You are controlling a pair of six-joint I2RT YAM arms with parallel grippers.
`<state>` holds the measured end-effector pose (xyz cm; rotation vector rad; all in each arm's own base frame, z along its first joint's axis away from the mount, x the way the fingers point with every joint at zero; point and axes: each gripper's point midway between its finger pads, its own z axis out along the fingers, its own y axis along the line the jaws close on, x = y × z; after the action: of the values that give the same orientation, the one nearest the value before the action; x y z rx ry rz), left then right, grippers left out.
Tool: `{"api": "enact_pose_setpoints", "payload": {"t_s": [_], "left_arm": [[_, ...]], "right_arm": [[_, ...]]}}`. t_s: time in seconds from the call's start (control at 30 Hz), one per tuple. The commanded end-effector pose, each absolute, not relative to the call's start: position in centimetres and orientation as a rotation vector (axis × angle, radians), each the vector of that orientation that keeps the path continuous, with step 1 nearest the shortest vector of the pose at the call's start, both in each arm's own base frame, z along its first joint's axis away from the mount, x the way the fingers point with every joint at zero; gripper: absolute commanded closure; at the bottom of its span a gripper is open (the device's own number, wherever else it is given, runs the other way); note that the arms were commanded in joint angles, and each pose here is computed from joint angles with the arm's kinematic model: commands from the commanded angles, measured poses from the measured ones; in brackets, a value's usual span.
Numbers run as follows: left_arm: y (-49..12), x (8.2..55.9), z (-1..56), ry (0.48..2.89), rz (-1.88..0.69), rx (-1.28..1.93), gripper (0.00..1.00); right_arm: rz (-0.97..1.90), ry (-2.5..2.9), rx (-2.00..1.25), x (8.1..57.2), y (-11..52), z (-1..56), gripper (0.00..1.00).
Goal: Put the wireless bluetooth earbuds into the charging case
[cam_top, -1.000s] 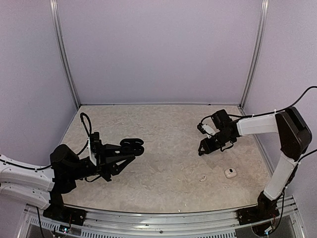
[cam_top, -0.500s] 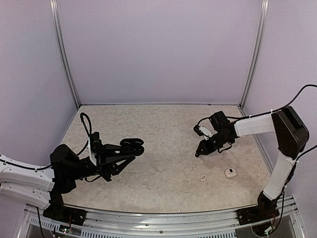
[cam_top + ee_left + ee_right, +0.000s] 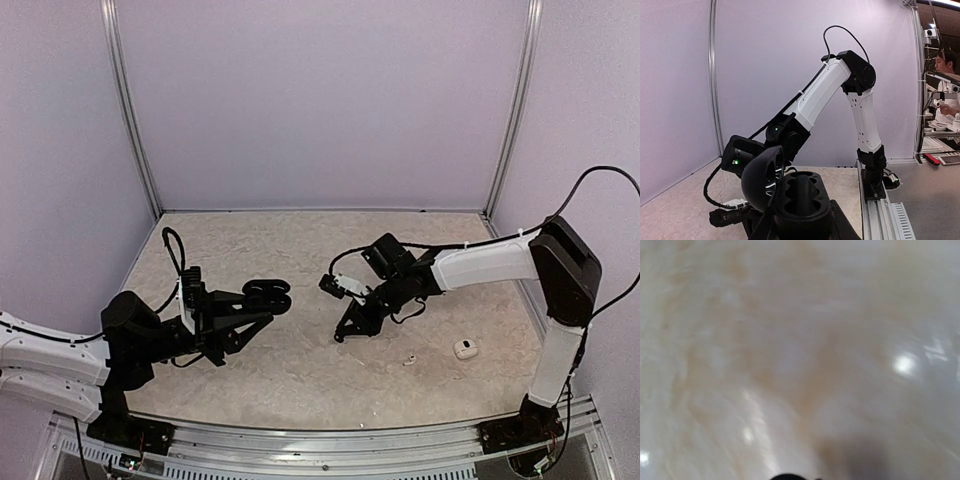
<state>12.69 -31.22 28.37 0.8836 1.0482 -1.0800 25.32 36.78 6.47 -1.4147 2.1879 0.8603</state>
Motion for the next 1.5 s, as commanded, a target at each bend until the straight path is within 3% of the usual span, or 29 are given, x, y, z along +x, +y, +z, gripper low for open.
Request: {"api": "enact_pose_setpoints", "payload": {"t_s": [0.0,0.2,0.3,0.47,0.7,1.13,1.47], "left_arm": [[-31.2,12.5,28.9,1.035,-1.083,0.879,1.00],[-31.1,12.5,29.0,1.035,-1.078,0.879,1.00],[-31.1,12.5,29.0,1.035,-1.076,0.880,1.00],[-31.1,12.6,28.9,1.037,-1.071,0.880,1.00],[-31.1,12.6,28.6,1.038,-1.071,0.881,1.00],[-30.7,12.6,28.5,1.038,-1.070,0.871,1.00],[-30.4,12.5,28.5,1.034,-1.067,0.862,1.00]], "right_arm": [[0.856,2.158,-1.636,22.3,39.0,3.5,0.87],[0.766,2.125,-1.753,21.5,40.5,2.0,0.86],[0.714,2.115,-1.752,21.6,40.8,2.5,0.77],[0.704,2.108,-1.652,22.0,40.6,5.0,0.50],[0.686,2.142,-1.531,21.1,39.0,6.4,0.31],[0.512,2.259,-1.384,20.6,39.1,3.5,0.28],[0.326,2.316,-1.336,22.1,37.4,1.8,0.37]]}}
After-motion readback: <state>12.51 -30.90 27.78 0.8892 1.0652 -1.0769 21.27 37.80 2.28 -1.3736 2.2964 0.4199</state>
